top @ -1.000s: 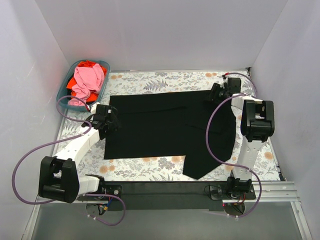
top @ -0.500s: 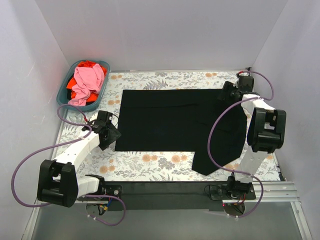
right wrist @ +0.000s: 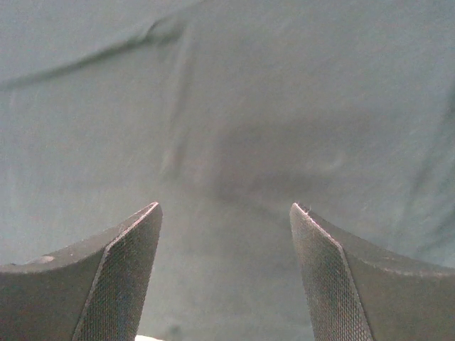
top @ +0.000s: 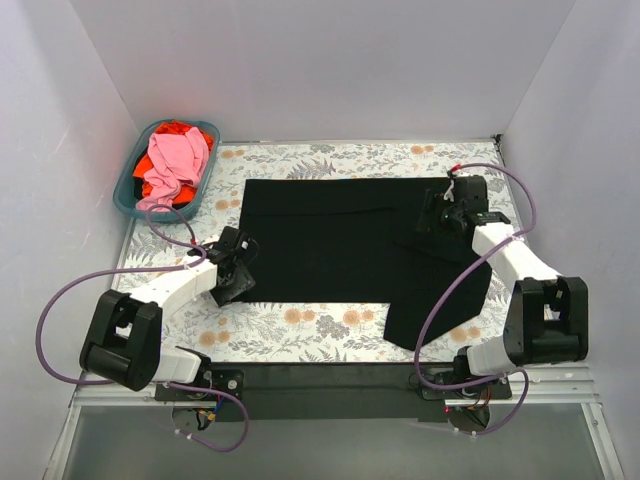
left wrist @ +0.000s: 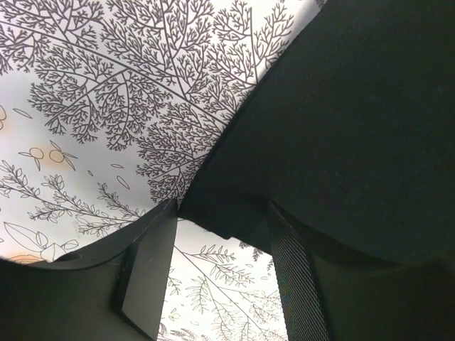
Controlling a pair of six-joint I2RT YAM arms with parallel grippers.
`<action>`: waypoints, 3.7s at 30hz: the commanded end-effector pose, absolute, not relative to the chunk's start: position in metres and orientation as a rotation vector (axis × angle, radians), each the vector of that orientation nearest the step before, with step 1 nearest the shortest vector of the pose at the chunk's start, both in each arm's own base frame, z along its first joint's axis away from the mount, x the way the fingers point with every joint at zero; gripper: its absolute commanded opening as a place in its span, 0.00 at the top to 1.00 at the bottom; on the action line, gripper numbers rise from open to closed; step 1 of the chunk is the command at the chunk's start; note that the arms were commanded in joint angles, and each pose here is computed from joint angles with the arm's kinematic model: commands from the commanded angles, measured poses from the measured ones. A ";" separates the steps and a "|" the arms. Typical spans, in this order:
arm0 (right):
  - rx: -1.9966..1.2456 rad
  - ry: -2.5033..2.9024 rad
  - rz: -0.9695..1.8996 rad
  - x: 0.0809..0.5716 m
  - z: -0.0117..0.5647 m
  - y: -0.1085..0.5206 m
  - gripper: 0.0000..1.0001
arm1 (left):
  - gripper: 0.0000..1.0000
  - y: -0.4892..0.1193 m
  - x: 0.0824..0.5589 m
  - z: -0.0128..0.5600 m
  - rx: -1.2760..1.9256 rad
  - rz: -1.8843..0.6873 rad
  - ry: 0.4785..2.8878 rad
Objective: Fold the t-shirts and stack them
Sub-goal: Fold the tshirt
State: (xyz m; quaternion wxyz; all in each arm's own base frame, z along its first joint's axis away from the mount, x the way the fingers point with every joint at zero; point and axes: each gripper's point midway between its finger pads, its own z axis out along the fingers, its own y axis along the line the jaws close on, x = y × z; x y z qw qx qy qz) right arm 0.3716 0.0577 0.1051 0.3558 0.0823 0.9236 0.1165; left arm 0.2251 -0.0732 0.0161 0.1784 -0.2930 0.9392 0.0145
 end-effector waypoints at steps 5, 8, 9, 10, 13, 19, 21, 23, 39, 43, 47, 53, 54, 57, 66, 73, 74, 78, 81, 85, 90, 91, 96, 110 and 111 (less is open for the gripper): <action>0.172 2.389 0.185 0.327 0.115 0.053 0.20 | 0.73 -0.063 0.207 0.001 -0.873 0.158 2.677; 0.197 2.416 0.059 0.309 0.109 0.033 0.20 | 1.00 -0.057 0.207 0.004 -0.863 0.188 2.660; 0.202 2.429 0.034 0.303 0.106 0.030 0.20 | 1.00 -0.055 0.208 0.006 -0.860 0.202 2.650; 0.229 2.456 0.009 0.294 0.101 0.024 0.20 | 1.00 -0.051 0.210 0.009 -0.856 0.223 2.629; 0.338 2.512 -0.071 0.273 0.088 0.002 0.20 | 1.00 -0.050 0.217 0.017 -0.838 0.214 2.599; 0.701 2.593 -0.049 0.233 0.061 -0.038 0.21 | 1.00 -0.044 0.232 0.036 -0.796 0.207 2.514; 0.791 2.594 -0.042 0.227 0.054 -0.049 0.23 | 1.00 -0.043 0.231 0.033 -0.791 0.204 2.511; 0.869 2.585 -0.034 0.224 0.051 -0.059 0.26 | 1.00 -0.047 0.234 0.034 -0.786 0.173 2.516; 0.910 2.605 0.050 0.227 0.018 -0.064 0.50 | 1.00 -0.046 0.238 0.042 -0.777 0.155 2.482; 0.928 2.625 0.046 0.221 0.009 -0.063 0.52 | 1.00 -0.045 0.238 0.042 -0.784 0.163 2.481; 0.945 2.619 0.028 0.219 0.005 -0.068 0.55 | 1.00 -0.043 0.237 0.043 -0.792 0.175 2.475; 0.977 2.623 -0.010 0.212 0.009 -0.071 0.86 | 1.00 -0.038 0.234 0.045 -0.805 0.204 2.462; 0.988 2.621 -0.011 0.212 0.011 -0.071 0.93 | 1.00 -0.037 0.232 0.046 -0.812 0.211 2.460; 1.029 2.593 -0.026 0.212 0.024 -0.073 0.99 | 1.00 -0.035 0.229 0.052 -0.836 0.214 2.452; 1.046 2.451 0.065 0.237 0.065 -0.070 0.99 | 1.00 -0.028 0.242 0.082 -0.849 0.186 2.394; 0.968 2.447 0.084 0.261 0.081 -0.074 0.99 | 1.00 -0.021 0.250 0.076 -0.872 0.181 2.420; 0.950 2.449 0.082 0.265 0.084 -0.075 0.99 | 1.00 -0.019 0.253 0.076 -0.879 0.185 2.419; 0.846 2.465 0.079 0.288 0.096 -0.070 0.99 | 1.00 -0.019 0.266 0.074 -0.877 0.181 2.436; 0.811 2.485 0.040 0.299 0.097 -0.072 0.99 | 1.00 -0.022 0.281 0.077 -0.871 0.173 2.439; 0.786 2.510 0.001 0.313 0.094 -0.079 0.99 | 1.00 -0.021 0.302 0.078 -0.862 0.192 2.446; 0.780 2.514 -0.039 0.331 0.095 -0.089 0.99 | 1.00 -0.023 0.339 0.083 -0.860 0.192 2.436; 0.784 2.517 -0.041 0.333 0.094 -0.090 0.99 | 1.00 -0.023 0.344 0.083 -0.863 0.199 2.433; 0.804 2.549 -0.070 0.338 0.079 -0.095 0.99 | 1.00 -0.028 0.369 0.076 -0.861 0.216 2.452; 0.762 2.528 -0.038 0.363 0.083 -0.093 0.99 | 1.00 -0.021 0.386 0.059 -0.887 0.296 2.430; 0.758 2.532 -0.036 0.364 0.082 -0.093 0.99 | 1.00 -0.020 0.386 0.058 -0.895 0.298 2.426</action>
